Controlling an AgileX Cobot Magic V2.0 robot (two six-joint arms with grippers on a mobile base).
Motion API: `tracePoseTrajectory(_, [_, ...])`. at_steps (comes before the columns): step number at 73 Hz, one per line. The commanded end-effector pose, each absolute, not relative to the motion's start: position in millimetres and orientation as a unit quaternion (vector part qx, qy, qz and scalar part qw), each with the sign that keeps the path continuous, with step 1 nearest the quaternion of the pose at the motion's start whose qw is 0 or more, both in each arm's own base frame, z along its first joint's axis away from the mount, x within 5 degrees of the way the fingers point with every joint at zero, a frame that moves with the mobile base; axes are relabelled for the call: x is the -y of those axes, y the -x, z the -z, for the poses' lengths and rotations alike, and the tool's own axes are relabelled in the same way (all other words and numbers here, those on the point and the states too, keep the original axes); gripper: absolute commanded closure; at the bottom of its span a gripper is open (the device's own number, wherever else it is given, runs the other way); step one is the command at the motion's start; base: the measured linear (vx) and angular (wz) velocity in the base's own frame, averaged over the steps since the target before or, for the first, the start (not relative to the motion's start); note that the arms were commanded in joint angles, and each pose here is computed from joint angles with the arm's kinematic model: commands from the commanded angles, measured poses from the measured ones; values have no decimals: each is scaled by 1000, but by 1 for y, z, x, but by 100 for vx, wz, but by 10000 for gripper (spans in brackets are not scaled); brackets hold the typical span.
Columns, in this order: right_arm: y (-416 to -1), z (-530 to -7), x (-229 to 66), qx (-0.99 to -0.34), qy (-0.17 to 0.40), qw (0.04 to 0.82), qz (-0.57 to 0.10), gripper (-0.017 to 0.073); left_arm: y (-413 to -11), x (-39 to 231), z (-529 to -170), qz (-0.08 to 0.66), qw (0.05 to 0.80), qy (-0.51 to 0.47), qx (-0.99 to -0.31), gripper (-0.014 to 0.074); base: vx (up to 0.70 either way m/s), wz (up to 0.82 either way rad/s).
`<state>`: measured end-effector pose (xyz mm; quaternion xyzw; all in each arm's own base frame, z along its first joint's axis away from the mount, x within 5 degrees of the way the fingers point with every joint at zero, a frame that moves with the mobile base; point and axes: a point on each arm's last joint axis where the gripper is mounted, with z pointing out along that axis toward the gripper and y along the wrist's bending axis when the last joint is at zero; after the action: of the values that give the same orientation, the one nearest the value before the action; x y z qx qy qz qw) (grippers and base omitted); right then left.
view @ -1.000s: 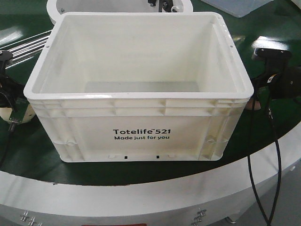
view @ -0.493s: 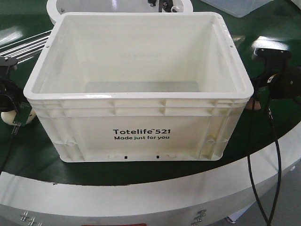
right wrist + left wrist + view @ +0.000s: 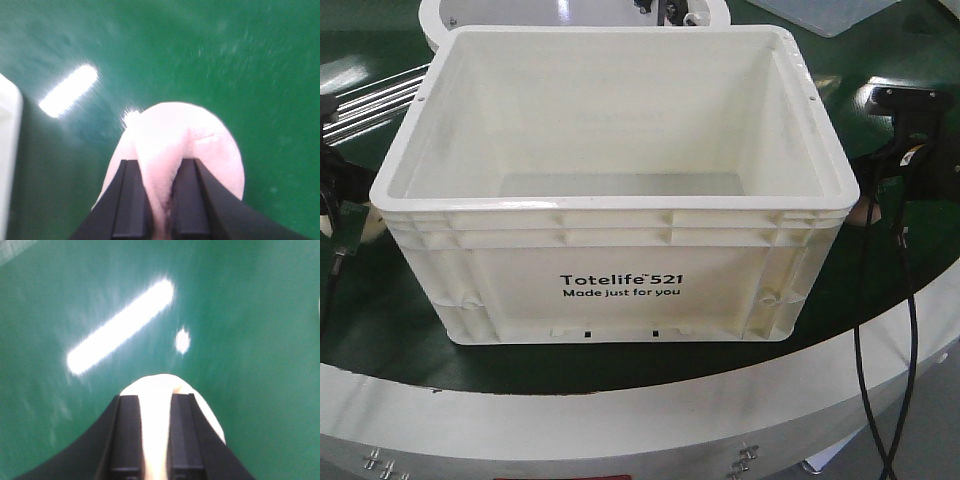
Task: Place moving items into box and shelve
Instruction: 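Grasp cream ball with left gripper and pink ball with right gripper, then lift both balls over the tote rim and release them inside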
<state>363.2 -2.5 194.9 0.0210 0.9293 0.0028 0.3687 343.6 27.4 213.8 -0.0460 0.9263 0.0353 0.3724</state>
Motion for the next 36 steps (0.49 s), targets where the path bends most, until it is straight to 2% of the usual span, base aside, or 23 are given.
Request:
tracePoseTrajectory(1, [-364, -242, 3, -889, -15, 458, -2, 571, -345, -25, -259, -20, 477, 44, -877, 622, 0, 0])
tracePoseTrajectory(22, [-344, -298, 3, -839, 13, 544, 15, 571, -331, -20, -315, -4, 601, 30, -798, 622, 0, 0])
tracePoseTrajectory(36, [-325, -335, 2, -803, 19, 596, 20, 571, -318, -17, -344, 3, 655, 24, -755, 622, 0, 0])
